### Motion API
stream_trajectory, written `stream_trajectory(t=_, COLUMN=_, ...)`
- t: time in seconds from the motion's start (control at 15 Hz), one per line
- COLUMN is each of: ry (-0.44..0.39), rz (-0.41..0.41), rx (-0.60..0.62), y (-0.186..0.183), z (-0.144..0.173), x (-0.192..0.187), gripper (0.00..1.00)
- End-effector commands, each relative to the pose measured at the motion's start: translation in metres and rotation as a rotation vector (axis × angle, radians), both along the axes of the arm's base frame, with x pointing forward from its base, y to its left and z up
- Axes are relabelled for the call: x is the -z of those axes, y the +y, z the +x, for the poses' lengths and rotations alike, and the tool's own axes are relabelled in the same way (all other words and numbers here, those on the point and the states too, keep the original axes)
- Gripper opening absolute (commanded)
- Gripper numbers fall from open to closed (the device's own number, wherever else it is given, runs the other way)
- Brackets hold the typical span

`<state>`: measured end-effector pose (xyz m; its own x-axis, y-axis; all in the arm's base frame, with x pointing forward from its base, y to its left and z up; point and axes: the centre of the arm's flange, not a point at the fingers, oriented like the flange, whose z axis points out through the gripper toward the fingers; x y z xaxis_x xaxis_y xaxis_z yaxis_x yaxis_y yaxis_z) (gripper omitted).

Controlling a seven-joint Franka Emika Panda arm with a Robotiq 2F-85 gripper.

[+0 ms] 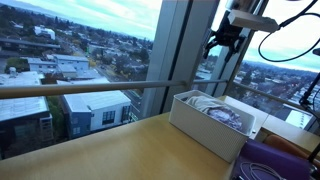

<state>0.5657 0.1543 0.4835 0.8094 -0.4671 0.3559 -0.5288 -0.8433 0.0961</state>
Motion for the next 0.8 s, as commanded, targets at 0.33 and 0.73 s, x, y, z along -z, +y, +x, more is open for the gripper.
stream_trajectory(t=0.33, ry=0.001, rz=0.002, rx=-0.001, y=0.0075, z=0.0001, x=0.0018, gripper=1.0)
stream_trajectory(t=0.73, ry=0.001, rz=0.002, rx=-0.001, y=0.0074, z=0.0001, x=0.0018, gripper=1.0)
